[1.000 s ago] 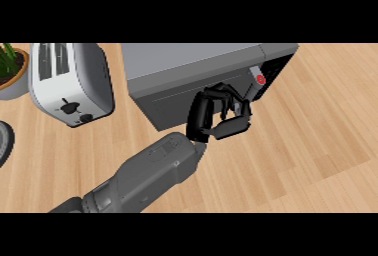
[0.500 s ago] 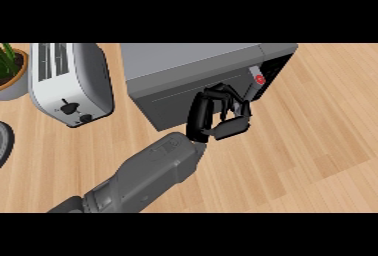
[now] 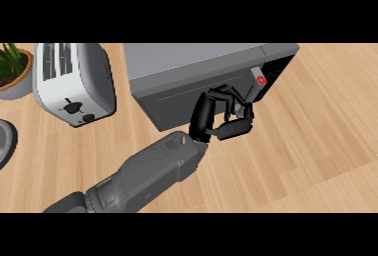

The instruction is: Pick up the milk, place it into the microwave and close the microwave

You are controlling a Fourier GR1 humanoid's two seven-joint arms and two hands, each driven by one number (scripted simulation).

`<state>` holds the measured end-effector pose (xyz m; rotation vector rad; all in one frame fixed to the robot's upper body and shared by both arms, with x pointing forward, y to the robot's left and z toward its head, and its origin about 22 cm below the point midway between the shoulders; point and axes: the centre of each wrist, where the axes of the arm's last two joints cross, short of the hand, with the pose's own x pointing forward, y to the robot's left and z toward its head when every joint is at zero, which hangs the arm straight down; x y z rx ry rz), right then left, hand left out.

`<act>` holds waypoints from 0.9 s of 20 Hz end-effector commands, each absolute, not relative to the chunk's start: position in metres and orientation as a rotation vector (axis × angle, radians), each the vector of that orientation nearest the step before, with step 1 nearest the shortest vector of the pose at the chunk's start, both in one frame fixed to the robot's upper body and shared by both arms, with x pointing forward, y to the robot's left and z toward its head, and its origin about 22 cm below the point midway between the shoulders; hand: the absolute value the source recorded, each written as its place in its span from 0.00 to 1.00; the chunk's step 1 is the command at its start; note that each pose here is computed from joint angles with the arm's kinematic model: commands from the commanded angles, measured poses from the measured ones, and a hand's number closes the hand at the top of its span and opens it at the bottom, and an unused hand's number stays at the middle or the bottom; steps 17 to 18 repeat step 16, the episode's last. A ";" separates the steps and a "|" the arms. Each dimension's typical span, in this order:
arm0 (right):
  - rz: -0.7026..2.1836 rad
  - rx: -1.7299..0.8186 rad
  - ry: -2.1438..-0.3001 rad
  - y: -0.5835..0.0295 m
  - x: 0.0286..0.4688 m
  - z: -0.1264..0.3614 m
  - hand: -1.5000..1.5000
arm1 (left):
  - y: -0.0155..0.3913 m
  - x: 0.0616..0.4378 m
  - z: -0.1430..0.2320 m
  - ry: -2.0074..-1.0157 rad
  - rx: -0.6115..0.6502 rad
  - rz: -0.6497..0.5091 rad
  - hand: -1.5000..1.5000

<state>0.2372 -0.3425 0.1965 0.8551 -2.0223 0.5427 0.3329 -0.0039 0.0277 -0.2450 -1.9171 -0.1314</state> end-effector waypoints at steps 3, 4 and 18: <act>0.551 0.869 -2.030 -0.346 0.235 0.202 0.00 | 0.021 0.357 0.011 -1.806 -0.009 -0.063 1.00; 0.549 0.865 -2.023 -0.347 0.233 0.201 0.00 | 0.022 0.357 0.010 -1.776 -0.003 -0.047 1.00; 0.529 0.811 -2.022 -0.357 0.219 0.210 0.00 | 0.030 0.349 -0.008 -1.697 -0.008 0.004 0.00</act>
